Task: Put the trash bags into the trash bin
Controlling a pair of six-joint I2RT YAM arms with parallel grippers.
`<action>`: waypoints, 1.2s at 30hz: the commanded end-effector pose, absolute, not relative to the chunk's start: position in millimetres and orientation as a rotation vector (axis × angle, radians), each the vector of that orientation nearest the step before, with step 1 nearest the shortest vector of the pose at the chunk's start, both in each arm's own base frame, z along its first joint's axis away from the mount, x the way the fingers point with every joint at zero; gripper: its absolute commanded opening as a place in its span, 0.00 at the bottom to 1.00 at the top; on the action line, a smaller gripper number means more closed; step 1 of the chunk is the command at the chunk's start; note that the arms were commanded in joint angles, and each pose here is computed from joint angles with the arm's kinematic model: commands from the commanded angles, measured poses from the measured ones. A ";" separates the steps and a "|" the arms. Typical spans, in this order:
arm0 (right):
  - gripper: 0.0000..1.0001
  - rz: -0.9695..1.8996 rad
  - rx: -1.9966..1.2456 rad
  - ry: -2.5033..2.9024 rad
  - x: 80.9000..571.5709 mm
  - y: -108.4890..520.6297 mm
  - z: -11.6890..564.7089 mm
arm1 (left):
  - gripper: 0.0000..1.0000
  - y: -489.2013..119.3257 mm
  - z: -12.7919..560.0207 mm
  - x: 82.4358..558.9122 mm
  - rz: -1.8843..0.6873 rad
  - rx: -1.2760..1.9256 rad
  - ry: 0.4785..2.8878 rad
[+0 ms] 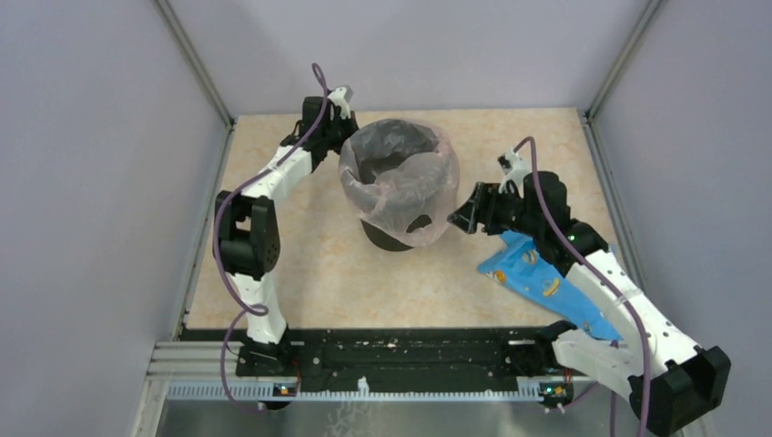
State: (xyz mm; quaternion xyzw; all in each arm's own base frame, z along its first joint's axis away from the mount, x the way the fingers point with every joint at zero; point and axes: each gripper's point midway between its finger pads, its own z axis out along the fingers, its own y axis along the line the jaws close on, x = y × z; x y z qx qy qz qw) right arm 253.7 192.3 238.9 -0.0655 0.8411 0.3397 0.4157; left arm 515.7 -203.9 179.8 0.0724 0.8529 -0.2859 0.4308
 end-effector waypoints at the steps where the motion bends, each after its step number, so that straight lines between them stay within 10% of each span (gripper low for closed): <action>1: 0.73 1.049 -0.196 2.048 242.0 221.0 240.6 | 0.00 -200.7 222.7 514.2 -0.718 0.161 2.004; 17: 0.33 0.951 0.096 2.124 336.5 226.6 192.0 | 0.00 -187.1 207.3 461.1 -0.747 -0.067 2.047; 27: 0.28 0.840 0.106 2.145 423.2 206.3 196.7 | 0.00 -192.3 185.8 432.8 -0.776 -0.167 2.044; 36: 0.30 0.753 0.107 2.226 401.3 191.0 166.5 | 0.00 -175.4 148.4 417.5 -0.677 -0.202 2.122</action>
